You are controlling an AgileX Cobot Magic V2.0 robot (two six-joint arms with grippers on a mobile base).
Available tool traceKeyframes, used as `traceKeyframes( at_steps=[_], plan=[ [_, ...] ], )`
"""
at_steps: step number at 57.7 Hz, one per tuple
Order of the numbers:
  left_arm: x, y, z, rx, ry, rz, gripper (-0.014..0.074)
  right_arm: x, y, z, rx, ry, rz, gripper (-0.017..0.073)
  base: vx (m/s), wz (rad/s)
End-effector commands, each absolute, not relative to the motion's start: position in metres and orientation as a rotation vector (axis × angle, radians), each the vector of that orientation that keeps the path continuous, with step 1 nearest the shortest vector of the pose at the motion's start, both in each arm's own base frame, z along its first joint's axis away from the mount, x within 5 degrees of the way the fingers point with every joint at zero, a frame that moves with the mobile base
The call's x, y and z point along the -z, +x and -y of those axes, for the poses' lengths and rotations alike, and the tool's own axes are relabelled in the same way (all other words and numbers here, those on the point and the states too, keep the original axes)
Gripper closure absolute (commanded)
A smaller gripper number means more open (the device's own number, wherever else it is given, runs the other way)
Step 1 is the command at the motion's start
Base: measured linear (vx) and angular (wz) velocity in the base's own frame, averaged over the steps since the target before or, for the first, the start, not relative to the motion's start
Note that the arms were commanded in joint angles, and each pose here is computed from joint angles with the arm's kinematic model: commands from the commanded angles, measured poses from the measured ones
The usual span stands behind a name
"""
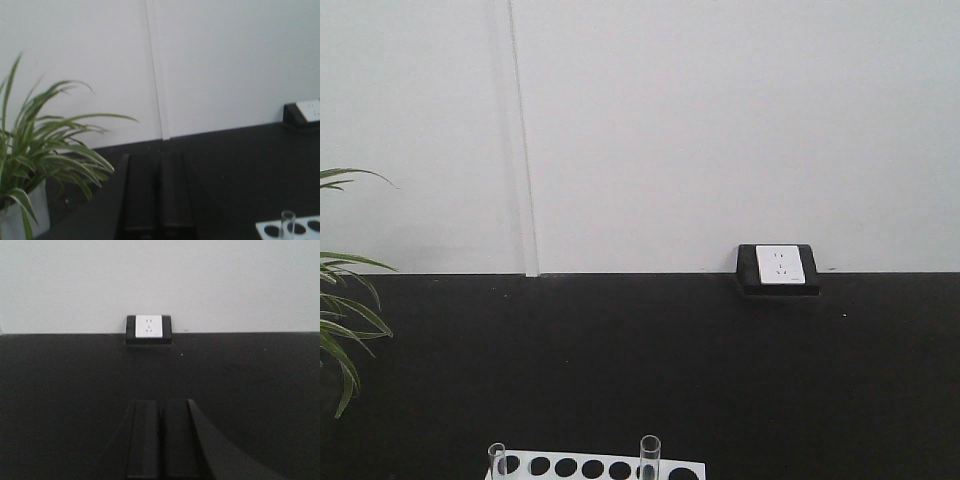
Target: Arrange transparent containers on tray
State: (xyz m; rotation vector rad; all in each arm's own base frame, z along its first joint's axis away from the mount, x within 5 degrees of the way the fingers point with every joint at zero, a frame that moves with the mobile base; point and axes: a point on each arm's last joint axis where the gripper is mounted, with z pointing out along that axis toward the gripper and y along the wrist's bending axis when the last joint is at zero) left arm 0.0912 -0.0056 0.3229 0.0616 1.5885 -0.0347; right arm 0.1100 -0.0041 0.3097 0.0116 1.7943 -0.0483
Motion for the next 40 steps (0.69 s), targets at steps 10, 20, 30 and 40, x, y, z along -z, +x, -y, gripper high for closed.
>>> traceKeyframes(
  at_steps=[10, 20, 30, 40],
  plan=[
    [-0.295, 0.125, 0.009, 0.044, 0.072, -1.716, 0.0477, -0.315, 0.133, 0.005, 0.051, 0.007, -1.792, 0.0332, 0.0, 0.0],
    [-0.273, 0.143, 0.011, 0.042, 0.081, -1.836, 0.0299, -0.313, 0.135, 0.005, 0.05, 0.008, -1.805, 0.0175, 0.0, 0.0],
    [-0.276, 0.154, 0.013, 0.062, 0.084, -1.762, 0.0136, -0.313, 0.135, 0.005, 0.049, 0.009, -1.805, 0.0091, 0.0, 0.0],
    [-0.276, 0.166, 0.016, 0.13, 0.032, -1.711, 0.0105, -0.313, 0.135, 0.005, 0.047, 0.01, -1.805, 0.0086, 0.0, 0.0]
  ],
)
